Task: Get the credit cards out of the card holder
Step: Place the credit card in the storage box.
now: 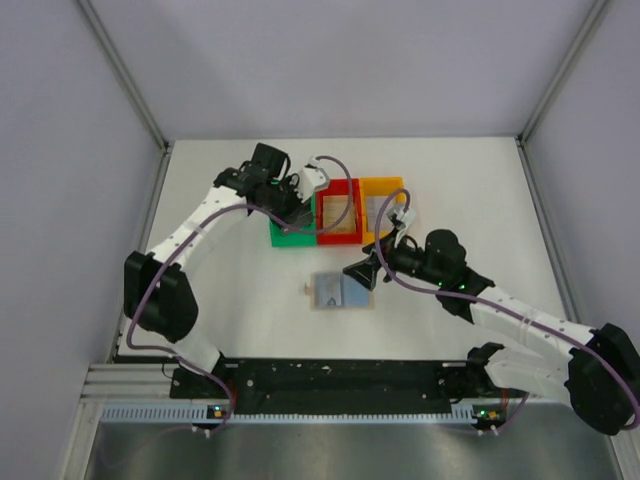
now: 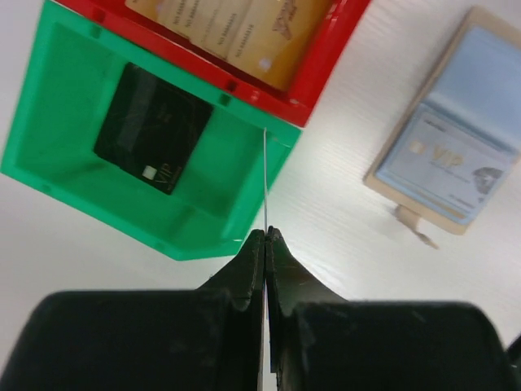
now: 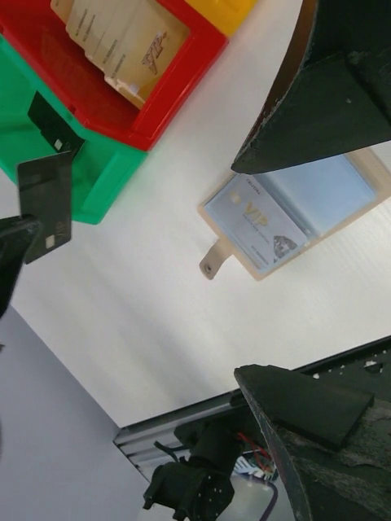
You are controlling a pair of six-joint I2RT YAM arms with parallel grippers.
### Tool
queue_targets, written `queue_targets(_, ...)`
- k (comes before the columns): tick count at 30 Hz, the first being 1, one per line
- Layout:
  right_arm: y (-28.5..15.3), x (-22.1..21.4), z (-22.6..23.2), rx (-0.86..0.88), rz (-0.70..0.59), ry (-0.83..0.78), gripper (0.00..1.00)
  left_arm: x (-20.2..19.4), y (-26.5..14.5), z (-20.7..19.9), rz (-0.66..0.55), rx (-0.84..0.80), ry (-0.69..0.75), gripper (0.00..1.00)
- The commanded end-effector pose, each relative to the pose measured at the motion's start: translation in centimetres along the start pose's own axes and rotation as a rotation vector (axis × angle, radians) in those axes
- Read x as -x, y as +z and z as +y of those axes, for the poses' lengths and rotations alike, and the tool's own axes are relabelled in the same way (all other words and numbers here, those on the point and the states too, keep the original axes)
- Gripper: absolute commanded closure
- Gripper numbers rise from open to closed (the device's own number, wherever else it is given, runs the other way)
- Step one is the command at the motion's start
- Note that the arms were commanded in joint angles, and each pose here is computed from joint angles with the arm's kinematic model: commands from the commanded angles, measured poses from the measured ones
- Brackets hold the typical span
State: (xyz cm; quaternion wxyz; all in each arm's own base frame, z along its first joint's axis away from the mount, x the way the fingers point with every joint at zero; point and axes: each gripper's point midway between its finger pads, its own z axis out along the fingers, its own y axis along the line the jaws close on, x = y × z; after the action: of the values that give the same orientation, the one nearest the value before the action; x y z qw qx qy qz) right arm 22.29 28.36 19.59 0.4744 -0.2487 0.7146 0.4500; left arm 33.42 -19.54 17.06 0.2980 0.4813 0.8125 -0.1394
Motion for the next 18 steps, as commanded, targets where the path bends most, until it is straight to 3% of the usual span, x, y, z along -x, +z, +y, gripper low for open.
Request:
queue_targets(1,0.0,0.2,-1.4,-0.068,-0.037,-0.065,0.01,0.8,0.0,4.2,0.030,0.041,0.110,1.00)
queue_targets(9,-0.3,-0.3,-2.1,-0.098,-0.036,-0.092,0.02,0.0,2.6,7.2,0.071,-0.056,0.177,1.00)
queue_targets(14,-0.4,-0.3,-1.9,-0.081,-0.048,-0.102,0.02,0.7,3.5,6.6,0.026,-0.152,0.199,1.00)
queue_targets(18,-0.5,-0.3,-1.9,-0.081,-0.057,-0.107,0.02,-0.6,4.6,6.5,0.065,-0.194,0.183,1.00)
